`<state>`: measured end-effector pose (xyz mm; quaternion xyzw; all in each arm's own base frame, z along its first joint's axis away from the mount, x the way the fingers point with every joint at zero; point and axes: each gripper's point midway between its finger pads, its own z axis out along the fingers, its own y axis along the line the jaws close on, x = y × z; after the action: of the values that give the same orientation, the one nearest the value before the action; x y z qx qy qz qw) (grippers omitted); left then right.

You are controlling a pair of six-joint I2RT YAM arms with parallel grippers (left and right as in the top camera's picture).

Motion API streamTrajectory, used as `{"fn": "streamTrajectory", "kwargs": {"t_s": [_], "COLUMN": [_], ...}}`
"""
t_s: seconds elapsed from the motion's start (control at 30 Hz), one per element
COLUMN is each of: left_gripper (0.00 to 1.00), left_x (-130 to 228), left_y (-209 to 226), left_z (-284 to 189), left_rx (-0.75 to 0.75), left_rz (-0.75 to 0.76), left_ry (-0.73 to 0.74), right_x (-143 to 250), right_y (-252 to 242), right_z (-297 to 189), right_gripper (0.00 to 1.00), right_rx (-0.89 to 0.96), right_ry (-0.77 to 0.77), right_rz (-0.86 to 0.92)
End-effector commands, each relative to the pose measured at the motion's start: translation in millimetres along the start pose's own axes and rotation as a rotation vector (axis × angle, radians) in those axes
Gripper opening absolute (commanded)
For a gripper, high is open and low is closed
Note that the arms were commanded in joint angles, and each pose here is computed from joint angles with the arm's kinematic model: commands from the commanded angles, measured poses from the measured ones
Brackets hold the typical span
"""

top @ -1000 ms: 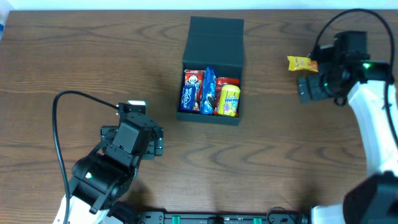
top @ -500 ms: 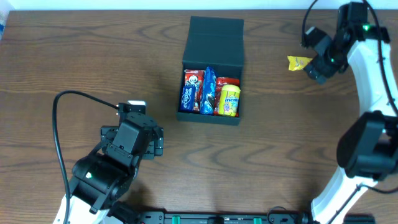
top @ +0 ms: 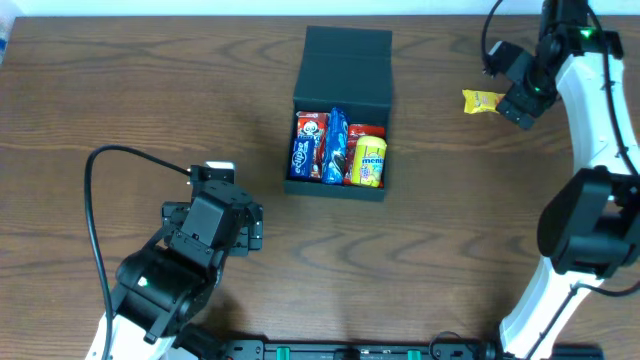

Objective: Pack container
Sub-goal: 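Raise the right gripper and move it toward the yellow Julie's wrapper, then lower the right gripper onto the Julie's wrapper and grasp it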

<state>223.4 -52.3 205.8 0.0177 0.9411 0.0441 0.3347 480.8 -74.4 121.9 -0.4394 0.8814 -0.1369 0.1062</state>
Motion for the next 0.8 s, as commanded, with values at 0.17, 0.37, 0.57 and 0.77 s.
{"fn": "streamTrajectory", "kwargs": {"t_s": [0.17, 0.37, 0.57, 0.77], "left_gripper": [0.95, 0.95, 0.95, 0.95], "left_x": [0.0, 0.0, 0.0, 0.0], "left_y": [4.4, 4.4, 4.4, 4.4], "left_z": [0.6, 0.6, 0.5, 0.5], "left_rx": [-0.024, -0.024, -0.024, -0.024], "left_rz": [-0.001, -0.001, -0.001, -0.001], "left_ry": [-0.003, -0.003, -0.003, -0.003], "right_x": [-16.2, -25.4, -35.8, -39.8], "right_y": [-9.2, -8.1, -1.2, 7.2], "right_z": [43.8, 75.3, 89.3, 103.2], "right_gripper": [0.99, 0.99, 0.99, 0.99], "right_rx": [0.005, -0.004, -0.034, -0.068], "right_ry": [-0.041, -0.063, -0.110, -0.128], "right_rz": [-0.091, -0.093, -0.096, -0.098]}}
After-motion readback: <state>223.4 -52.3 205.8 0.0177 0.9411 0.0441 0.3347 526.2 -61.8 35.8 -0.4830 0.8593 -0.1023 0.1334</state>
